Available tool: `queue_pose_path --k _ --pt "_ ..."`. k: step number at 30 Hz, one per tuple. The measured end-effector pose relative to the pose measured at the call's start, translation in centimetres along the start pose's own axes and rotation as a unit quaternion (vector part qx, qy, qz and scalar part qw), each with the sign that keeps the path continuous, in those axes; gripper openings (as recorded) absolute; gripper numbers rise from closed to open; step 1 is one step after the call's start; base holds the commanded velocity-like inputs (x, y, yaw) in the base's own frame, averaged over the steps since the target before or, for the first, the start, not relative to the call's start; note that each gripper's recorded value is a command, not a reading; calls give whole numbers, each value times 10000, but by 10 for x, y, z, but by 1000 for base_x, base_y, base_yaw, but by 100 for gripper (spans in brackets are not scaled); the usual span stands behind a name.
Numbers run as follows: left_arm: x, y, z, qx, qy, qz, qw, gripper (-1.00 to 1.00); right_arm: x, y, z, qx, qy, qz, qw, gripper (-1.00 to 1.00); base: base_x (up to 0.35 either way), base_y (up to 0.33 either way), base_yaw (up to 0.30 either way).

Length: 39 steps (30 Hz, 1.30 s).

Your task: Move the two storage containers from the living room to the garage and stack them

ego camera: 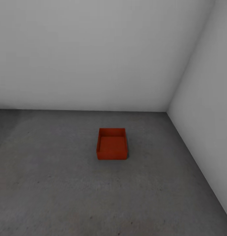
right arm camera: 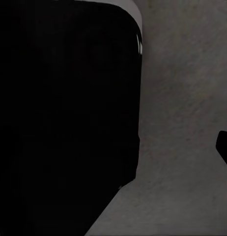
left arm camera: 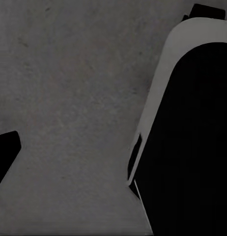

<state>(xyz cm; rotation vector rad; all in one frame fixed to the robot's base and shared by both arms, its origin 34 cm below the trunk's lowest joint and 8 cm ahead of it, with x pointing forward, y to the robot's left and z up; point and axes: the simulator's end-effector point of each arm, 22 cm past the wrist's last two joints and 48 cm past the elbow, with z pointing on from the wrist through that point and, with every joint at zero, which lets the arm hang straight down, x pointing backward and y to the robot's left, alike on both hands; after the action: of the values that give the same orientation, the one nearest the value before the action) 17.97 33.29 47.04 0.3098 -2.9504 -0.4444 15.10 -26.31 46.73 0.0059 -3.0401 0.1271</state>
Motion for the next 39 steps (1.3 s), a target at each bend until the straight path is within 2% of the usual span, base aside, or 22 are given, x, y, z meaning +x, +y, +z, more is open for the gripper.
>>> queue_pose_path --k 2,10,39 --pt "11 7 2 87 43 13 10000 100 -1 3 0 -61 -16 2 10000 100 0 0 -9" --pt "13 8 3 339 21 7 9994 100 -6 7 -1 -177 -70 6 9998 100 0 0 -84" --pt "-4 2 -2 430 -220 -28 9988 100 -27 11 -4 -351 -362 2 9987 100 0 0 -15"
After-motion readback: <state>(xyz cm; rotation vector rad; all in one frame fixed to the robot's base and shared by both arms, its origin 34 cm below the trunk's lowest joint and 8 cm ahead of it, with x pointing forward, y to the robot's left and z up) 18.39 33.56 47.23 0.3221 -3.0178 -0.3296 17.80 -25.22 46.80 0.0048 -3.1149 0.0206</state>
